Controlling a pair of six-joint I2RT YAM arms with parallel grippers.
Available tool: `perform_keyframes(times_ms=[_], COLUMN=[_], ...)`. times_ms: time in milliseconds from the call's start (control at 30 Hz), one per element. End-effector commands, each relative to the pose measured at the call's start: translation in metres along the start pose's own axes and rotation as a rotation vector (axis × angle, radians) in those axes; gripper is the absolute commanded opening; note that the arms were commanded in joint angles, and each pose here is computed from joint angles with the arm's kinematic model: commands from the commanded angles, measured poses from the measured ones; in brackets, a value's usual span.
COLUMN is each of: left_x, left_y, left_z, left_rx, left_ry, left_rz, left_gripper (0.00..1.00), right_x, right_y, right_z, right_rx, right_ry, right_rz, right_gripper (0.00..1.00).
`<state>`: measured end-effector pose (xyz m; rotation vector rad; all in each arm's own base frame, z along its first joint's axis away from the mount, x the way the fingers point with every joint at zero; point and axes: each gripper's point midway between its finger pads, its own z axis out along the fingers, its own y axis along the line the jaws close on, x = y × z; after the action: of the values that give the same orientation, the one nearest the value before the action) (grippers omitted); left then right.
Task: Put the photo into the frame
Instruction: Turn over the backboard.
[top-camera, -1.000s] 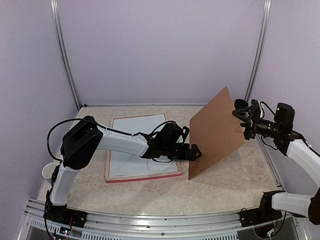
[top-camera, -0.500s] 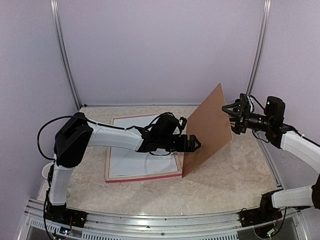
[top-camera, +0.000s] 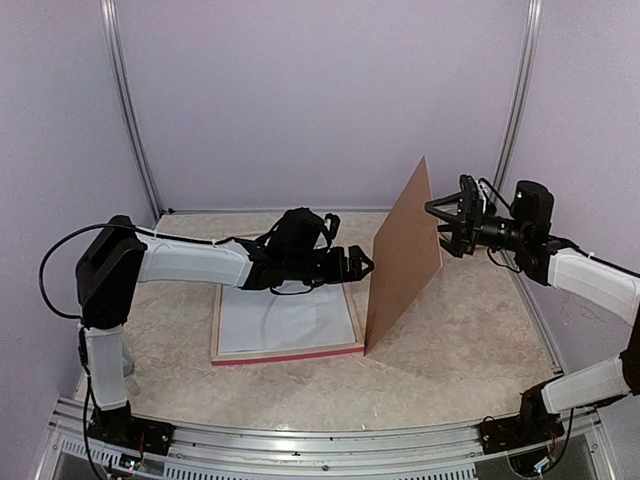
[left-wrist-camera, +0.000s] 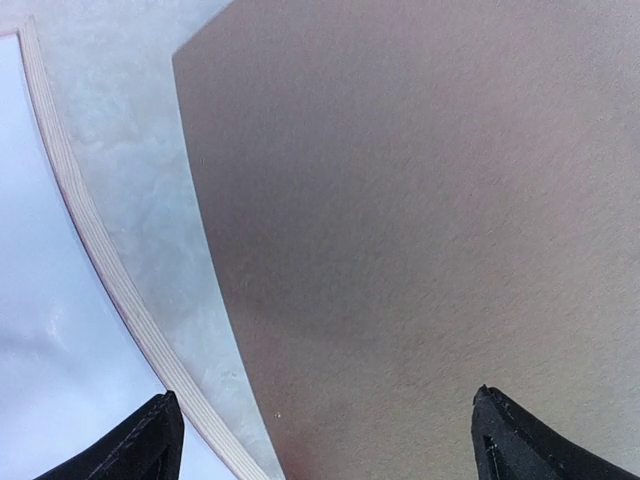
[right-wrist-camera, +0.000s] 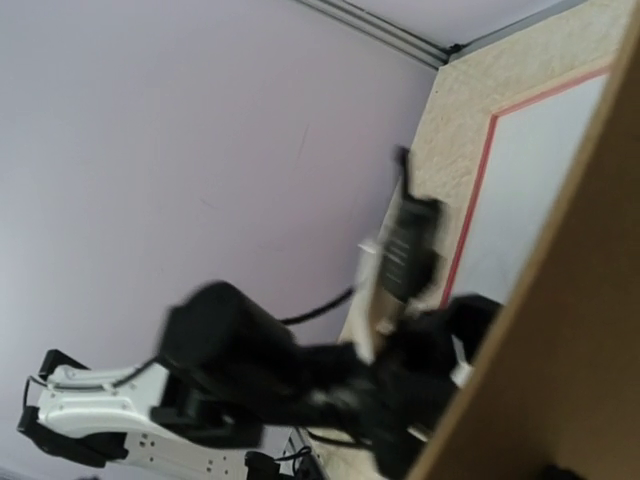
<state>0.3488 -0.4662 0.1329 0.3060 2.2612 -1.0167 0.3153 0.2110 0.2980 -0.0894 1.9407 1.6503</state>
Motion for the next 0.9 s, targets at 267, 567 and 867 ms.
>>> perform_keyframes(times_ms=[267, 567, 867], left_x=[-0.090, -0.105, -0.124], left_y=[-0.046, -0.062, -0.074], left_z=[-0.071, -0.084, -0.094], left_rx=[0.128, 0.172, 0.222], left_ry=[-0.223, -0.255, -0.296], left_rz=[-0.013, -0.012, -0.009], left_gripper=[0.99, 0.99, 0.99], right_x=[-0.006, -0.004, 0.001], right_y=[0.006, 0.023, 0.025], right_z=[0.040, 0.059, 0.074], right_rx=[-0.080, -0.185, -0.233], right_ry=[0.028, 0.062, 0.092], right_rz=[-0.035, -0.052, -0.057], right_gripper=[0.95, 0.99, 0.99])
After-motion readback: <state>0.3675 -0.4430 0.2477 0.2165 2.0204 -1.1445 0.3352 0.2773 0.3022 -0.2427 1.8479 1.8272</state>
